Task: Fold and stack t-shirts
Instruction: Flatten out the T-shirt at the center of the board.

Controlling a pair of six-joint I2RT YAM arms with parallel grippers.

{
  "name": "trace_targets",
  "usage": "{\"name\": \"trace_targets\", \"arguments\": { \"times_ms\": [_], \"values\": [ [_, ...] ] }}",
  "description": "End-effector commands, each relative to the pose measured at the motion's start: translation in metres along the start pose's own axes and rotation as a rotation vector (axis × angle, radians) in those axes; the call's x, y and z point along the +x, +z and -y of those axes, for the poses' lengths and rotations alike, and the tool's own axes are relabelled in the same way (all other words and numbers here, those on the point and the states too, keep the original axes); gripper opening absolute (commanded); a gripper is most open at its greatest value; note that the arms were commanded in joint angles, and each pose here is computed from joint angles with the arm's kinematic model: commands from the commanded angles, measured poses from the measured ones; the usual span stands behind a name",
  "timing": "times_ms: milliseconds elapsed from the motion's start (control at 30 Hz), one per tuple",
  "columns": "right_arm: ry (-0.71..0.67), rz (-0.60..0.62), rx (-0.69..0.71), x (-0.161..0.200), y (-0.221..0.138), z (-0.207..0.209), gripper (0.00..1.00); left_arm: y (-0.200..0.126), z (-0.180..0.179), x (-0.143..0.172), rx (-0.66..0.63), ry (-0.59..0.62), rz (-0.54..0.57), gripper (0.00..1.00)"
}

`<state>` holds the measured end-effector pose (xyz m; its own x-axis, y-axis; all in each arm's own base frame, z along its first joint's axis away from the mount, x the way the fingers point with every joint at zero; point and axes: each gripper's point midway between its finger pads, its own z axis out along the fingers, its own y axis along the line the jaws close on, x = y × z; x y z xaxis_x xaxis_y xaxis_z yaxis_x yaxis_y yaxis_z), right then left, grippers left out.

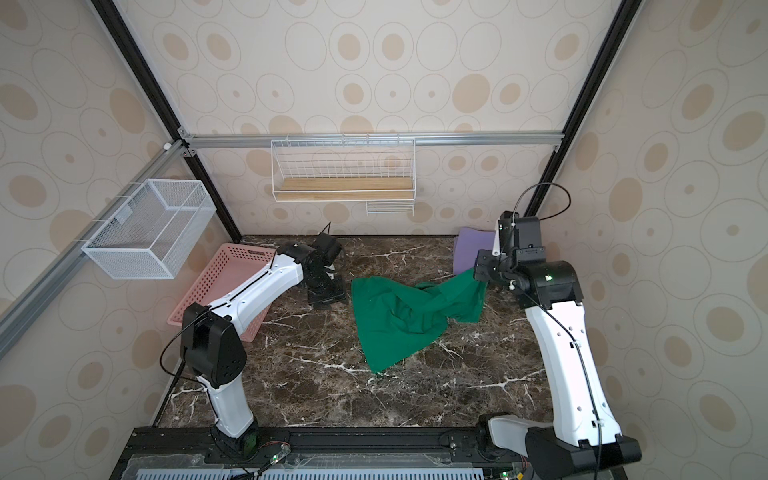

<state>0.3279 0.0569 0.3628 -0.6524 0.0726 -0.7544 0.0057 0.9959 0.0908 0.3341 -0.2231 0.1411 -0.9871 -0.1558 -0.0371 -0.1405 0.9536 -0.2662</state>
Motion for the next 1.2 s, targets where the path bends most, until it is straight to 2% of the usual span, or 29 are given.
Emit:
{"name": "trace_targets", "arguments": {
  "times_ms": [0,100,200,267,300,333,367,400,433,533,600,733,833,1000,1167],
  "values": [
    [-0.025,-0.053,-0.015,-0.006,0.039,-0.012,0.00,0.008,0.044,0.022,0.093,0.102,-0.070,0.57],
    [0.028,-0.134,-0.035,-0.010,0.082,-0.020,0.00,0.006,0.077,0.048,0.164,0.243,-0.097,0.60],
    [0.029,-0.167,-0.028,-0.029,0.120,-0.027,0.00,-0.003,0.084,0.066,0.138,0.346,-0.089,0.61],
    [0.011,-0.172,0.000,-0.046,0.144,-0.028,0.12,-0.008,0.081,0.074,0.111,0.381,-0.082,0.62],
    [0.019,-0.170,0.008,-0.053,0.152,-0.026,0.15,-0.008,0.079,0.076,0.104,0.383,-0.086,0.62],
    [0.030,-0.150,-0.004,-0.065,0.158,-0.027,0.29,-0.008,0.077,0.080,0.094,0.380,-0.095,0.62],
    [0.048,-0.145,-0.036,-0.071,0.163,-0.030,0.68,-0.009,0.075,0.084,0.085,0.378,-0.100,0.63],
    [0.060,-0.146,-0.045,-0.073,0.164,-0.031,0.81,-0.008,0.074,0.088,0.079,0.380,-0.106,0.63],
    [0.054,-0.146,-0.050,-0.074,0.161,-0.031,0.86,-0.006,0.071,0.094,0.073,0.381,-0.122,0.64],
    [0.050,-0.179,-0.048,-0.058,0.151,-0.028,0.86,0.012,0.056,0.110,0.041,0.363,-0.198,0.65],
    [0.054,-0.224,-0.057,-0.034,0.146,-0.026,0.86,0.025,0.052,0.121,0.045,0.367,-0.248,0.66],
    [0.087,-0.284,-0.125,0.014,0.128,-0.030,0.84,0.047,0.059,0.147,0.048,0.533,-0.280,0.67],
    [0.111,-0.298,-0.148,0.042,0.106,-0.028,0.82,0.061,0.057,0.163,-0.024,0.687,-0.298,0.66],
    [0.163,-0.312,-0.208,0.075,0.074,-0.030,0.81,0.087,0.050,0.172,-0.095,0.816,-0.317,0.66],
    [0.170,-0.338,-0.262,0.092,0.055,-0.041,0.80,0.107,0.045,0.156,-0.182,0.888,-0.291,0.65]
  ]
}}
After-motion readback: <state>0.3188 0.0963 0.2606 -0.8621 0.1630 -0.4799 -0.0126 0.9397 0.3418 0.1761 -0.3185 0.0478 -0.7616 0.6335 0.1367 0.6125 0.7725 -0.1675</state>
